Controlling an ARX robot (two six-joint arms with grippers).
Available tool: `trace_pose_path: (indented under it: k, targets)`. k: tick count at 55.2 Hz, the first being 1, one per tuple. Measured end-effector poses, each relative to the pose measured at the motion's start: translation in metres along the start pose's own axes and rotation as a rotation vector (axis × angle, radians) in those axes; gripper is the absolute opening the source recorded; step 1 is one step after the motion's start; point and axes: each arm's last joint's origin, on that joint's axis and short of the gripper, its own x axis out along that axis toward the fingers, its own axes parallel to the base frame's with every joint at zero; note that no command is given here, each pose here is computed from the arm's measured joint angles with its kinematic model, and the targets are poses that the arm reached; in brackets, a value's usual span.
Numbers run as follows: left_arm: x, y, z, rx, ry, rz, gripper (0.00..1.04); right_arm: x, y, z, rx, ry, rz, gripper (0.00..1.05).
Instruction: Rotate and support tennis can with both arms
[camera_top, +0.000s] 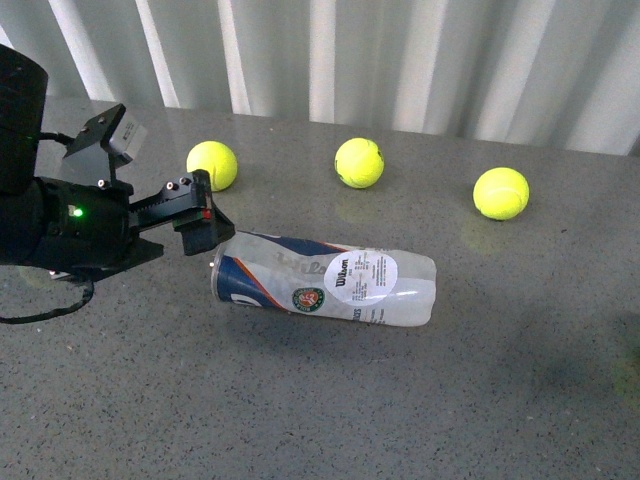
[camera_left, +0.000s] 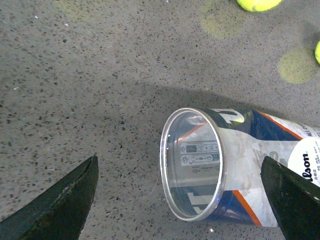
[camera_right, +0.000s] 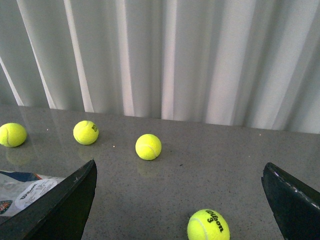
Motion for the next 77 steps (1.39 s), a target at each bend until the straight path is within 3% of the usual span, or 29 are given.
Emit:
trace_pose_path:
  k: [33, 37, 57, 62, 77]
  targets:
    - [0.023, -0.016, -0.016, -0.126, 0.006, -0.133, 0.97, 0.000, 0.000, 0.000, 0.000, 0.000, 0.000, 0.97]
    - [0.025, -0.018, -0.019, -0.135, 0.013, -0.131, 0.87, 0.000, 0.000, 0.000, 0.000, 0.000, 0.000, 0.97]
    - [0.026, -0.025, -0.024, -0.135, 0.059, -0.148, 0.14, 0.000, 0.000, 0.000, 0.000, 0.000, 0.000, 0.97]
    - [0.021, -0.027, -0.019, -0.134, 0.056, -0.160, 0.06, 0.000, 0.000, 0.000, 0.000, 0.000, 0.000, 0.97]
    - [-0.012, -0.028, 0.006, -0.060, 0.026, -0.152, 0.05, 0.000, 0.000, 0.000, 0.000, 0.000, 0.000, 0.97]
